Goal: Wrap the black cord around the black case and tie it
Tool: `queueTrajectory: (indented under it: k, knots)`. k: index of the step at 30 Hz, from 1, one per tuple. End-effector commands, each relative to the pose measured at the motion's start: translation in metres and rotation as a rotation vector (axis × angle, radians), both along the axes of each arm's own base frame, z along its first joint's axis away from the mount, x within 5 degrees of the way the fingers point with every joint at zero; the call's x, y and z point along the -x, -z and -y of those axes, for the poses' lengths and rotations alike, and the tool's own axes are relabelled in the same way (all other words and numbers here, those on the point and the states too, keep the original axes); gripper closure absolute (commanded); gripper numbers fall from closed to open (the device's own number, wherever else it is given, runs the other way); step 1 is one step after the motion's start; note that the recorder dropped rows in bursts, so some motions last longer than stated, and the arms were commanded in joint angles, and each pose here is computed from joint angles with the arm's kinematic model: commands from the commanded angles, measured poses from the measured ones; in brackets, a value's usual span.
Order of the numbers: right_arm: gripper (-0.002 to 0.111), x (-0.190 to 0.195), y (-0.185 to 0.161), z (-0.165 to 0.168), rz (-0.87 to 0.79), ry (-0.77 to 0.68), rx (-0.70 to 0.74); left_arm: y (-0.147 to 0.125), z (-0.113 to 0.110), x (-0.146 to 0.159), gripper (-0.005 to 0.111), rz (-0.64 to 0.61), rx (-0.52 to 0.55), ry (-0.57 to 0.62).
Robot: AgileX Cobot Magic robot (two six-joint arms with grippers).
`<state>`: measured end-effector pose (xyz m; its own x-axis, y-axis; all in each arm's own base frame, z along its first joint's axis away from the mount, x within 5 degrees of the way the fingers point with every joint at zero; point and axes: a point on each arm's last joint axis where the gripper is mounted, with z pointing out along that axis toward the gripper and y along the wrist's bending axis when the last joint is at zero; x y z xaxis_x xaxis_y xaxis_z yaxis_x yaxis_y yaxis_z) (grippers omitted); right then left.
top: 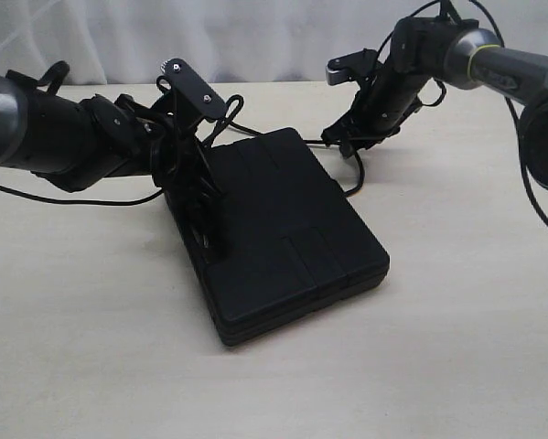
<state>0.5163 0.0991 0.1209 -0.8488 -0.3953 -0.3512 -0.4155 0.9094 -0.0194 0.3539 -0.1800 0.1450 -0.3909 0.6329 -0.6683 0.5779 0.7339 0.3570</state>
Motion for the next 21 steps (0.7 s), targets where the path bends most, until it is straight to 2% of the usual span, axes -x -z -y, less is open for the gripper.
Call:
queueTrajectory:
  k: [1,3,5,9,15,17,21]
  knots:
    - [0.065,-0.001,0.011,-0.003,-0.003,-0.049,-0.019,-0.001,-0.002,-0.001,0.107,0.009,0.000,-0.008]
    - [0.066,-0.002,0.017,-0.005,-0.001,-0.052,-0.038,-0.001,-0.002,-0.001,0.107,0.007,0.001,-0.007]
    - [0.071,-0.003,0.021,-0.005,0.000,-0.050,-0.039,-0.001,-0.002,-0.001,0.107,0.007,0.001,-0.007]
    - [0.102,-0.002,0.022,-0.005,-0.010,-0.054,-0.039,-0.001,-0.002,-0.001,0.107,0.007,0.001,-0.007]
    - [0.104,0.006,-0.001,-0.003,0.040,-0.051,-0.042,-0.001,-0.001,0.000,0.107,-0.001,-0.005,0.012]
    - [0.104,0.015,-0.007,0.000,0.131,-0.025,-0.052,-0.001,0.000,0.001,0.107,0.001,-0.018,0.034]
    - [0.104,0.062,-0.028,0.015,0.414,0.042,-0.054,-0.003,0.002,-0.001,0.107,0.006,-0.010,0.038]
